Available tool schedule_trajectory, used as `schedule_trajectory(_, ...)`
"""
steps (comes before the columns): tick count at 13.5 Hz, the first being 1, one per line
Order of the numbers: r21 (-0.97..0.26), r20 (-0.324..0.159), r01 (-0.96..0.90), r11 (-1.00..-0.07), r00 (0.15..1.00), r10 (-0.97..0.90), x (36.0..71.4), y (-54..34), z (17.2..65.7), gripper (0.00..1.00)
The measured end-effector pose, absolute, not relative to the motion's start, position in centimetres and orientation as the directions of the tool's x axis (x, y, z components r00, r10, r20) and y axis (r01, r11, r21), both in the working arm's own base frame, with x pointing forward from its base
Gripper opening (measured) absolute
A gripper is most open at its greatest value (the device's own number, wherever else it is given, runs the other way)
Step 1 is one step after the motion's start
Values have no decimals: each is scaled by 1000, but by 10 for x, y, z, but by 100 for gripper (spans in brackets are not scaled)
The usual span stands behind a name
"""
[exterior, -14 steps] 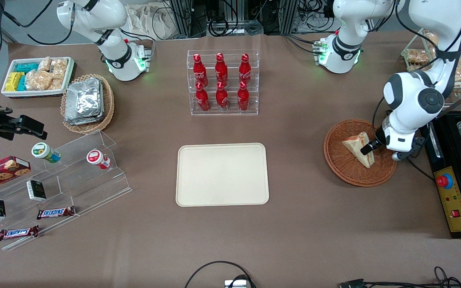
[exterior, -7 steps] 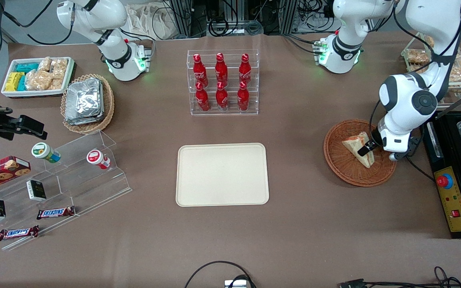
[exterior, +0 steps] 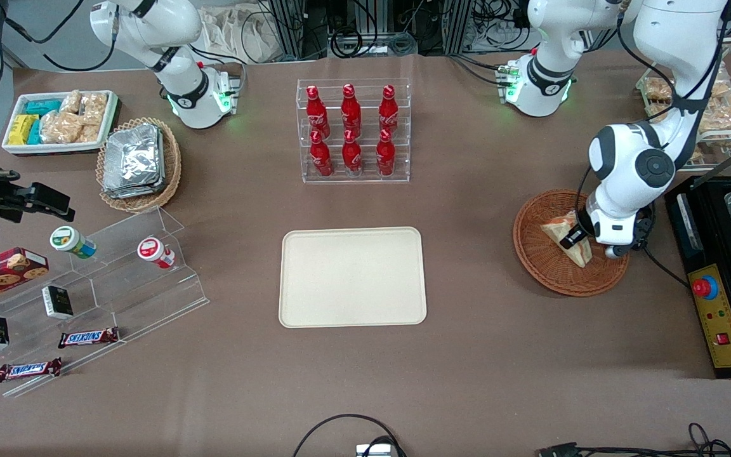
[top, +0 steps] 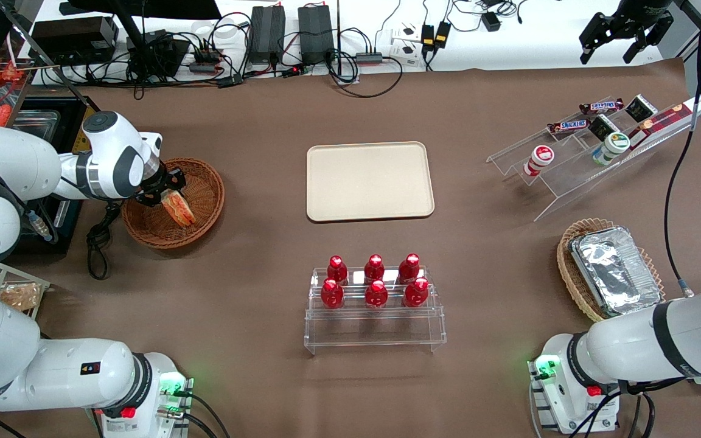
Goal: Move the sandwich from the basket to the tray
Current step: 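Lower the open left gripper around the sandwich and close it, then lift the sandwich and carry it with the left gripper over the cream tray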
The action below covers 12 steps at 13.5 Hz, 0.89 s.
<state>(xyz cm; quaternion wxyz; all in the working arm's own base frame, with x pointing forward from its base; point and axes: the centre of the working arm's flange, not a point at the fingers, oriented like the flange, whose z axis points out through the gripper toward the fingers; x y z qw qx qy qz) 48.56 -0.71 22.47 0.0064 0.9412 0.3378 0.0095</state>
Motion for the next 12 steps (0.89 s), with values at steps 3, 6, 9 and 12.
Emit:
schedule_trajectory(3, 24, 22, 635, -772, 772, 635, 488, -8, 229, 36)
schedule_trajectory(6, 14, 13, 619, -785, 785, 620, 493, -16, 253, 34)
schedule_trajectory(9, -24, 6, 550, -835, 835, 550, 498, -46, 297, 26)
schedule_trajectory(12, -109, 17, 426, -898, 904, 427, 503, -87, 334, 20)
